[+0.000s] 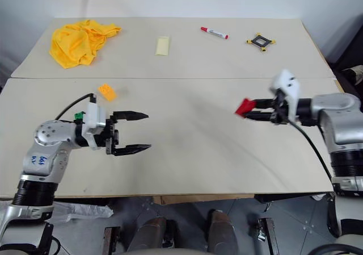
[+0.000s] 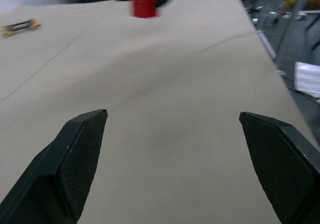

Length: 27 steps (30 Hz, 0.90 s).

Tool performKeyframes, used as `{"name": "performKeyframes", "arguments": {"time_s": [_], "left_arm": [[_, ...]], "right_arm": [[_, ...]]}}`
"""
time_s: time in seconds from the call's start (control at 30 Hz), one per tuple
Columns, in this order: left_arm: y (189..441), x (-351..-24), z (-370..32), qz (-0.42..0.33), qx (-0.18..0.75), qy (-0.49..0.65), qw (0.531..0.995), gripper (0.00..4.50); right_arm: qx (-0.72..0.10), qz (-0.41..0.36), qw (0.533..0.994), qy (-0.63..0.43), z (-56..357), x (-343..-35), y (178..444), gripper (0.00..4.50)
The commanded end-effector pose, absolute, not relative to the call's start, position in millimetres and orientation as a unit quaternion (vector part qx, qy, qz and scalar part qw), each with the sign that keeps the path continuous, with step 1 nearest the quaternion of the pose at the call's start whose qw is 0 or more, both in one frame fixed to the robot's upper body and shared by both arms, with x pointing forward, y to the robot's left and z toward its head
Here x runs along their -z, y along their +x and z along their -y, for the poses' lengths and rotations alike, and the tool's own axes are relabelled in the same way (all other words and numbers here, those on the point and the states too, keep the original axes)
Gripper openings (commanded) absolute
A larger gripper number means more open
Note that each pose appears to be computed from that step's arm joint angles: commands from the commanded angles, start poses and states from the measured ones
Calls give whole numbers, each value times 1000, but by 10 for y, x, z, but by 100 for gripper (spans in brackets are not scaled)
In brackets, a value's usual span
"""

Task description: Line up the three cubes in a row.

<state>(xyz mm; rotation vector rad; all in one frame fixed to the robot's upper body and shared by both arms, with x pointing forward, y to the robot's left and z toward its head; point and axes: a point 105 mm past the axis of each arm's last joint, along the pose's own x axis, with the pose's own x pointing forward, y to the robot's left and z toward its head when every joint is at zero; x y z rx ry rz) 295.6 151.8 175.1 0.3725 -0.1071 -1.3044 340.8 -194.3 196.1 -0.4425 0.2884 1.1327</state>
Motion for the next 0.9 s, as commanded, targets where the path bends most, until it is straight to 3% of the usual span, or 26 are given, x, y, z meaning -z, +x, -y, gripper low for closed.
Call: {"name": "performKeyframes", "arguments": {"time_s": [0.03,0.27,0.67,0.9], "left_arm": [[2849,-1745,-1582,38,610,166,774,450],[2794,-1734,-1599,34,604,162,779,450],[2750,-1750,-1692,26,593,174,786,450],[2743,-1910,-1708,48,591,152,791,450]], "right_arm": [[-567,-169,754,-284,1654,-1825,3469,148],[-590,-171,717,-329,1326,-1672,3646,148],[-637,-158,676,-336,1210,-1527,3595,148],[-655,-86,666,-346,1237,-1626,3564,380]]}}
